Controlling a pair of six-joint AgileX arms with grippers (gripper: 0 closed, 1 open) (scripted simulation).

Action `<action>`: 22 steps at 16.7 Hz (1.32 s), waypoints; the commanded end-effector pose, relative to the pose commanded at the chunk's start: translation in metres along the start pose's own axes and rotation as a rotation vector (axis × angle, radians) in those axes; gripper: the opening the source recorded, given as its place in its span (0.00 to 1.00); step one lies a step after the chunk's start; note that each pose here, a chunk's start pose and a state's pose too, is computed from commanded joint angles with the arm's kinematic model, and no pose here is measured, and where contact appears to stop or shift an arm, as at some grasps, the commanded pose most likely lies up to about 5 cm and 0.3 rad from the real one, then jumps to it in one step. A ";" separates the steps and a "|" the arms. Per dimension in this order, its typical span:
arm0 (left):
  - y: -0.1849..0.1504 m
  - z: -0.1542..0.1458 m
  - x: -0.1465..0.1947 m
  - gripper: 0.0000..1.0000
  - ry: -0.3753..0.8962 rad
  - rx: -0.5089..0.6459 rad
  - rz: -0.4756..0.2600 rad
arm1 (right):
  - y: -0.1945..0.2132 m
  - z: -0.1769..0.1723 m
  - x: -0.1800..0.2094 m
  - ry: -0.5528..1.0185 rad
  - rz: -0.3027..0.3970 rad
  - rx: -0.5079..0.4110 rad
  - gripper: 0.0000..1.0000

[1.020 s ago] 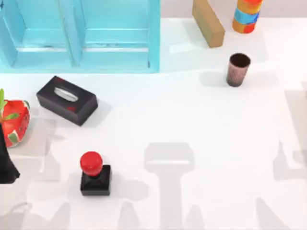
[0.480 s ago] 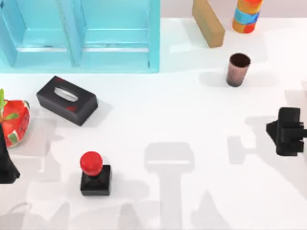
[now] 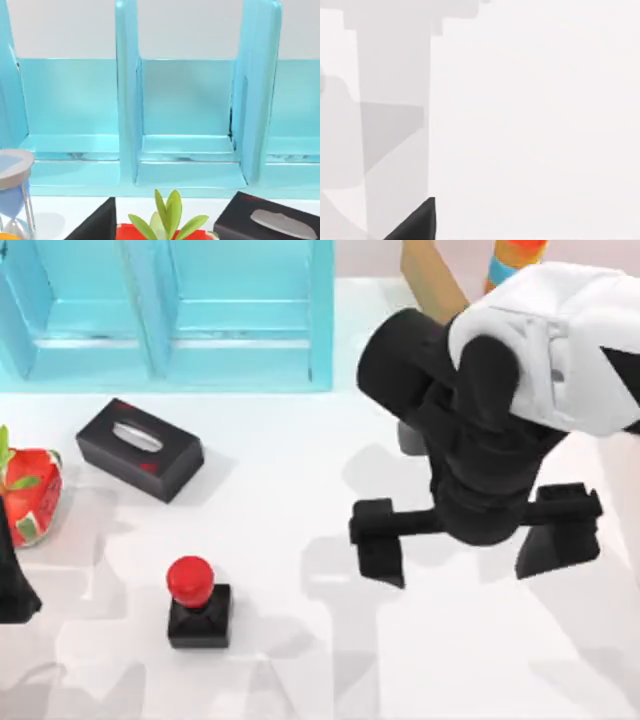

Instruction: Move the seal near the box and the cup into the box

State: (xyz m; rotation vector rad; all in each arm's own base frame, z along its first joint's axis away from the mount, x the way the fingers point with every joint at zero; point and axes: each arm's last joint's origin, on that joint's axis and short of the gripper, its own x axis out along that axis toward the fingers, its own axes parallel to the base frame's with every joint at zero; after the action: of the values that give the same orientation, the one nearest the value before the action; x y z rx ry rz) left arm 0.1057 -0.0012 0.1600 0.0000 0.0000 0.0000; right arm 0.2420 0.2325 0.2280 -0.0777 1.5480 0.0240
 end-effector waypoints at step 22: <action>0.000 0.000 0.000 1.00 0.000 0.000 0.000 | 0.210 -0.001 -0.007 -0.178 0.030 0.083 1.00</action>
State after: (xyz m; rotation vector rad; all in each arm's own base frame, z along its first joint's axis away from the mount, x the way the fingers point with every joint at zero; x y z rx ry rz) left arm 0.1057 -0.0012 0.1600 0.0000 0.0000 0.0000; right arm 0.2272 0.4420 0.2275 0.0127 1.3702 -0.0094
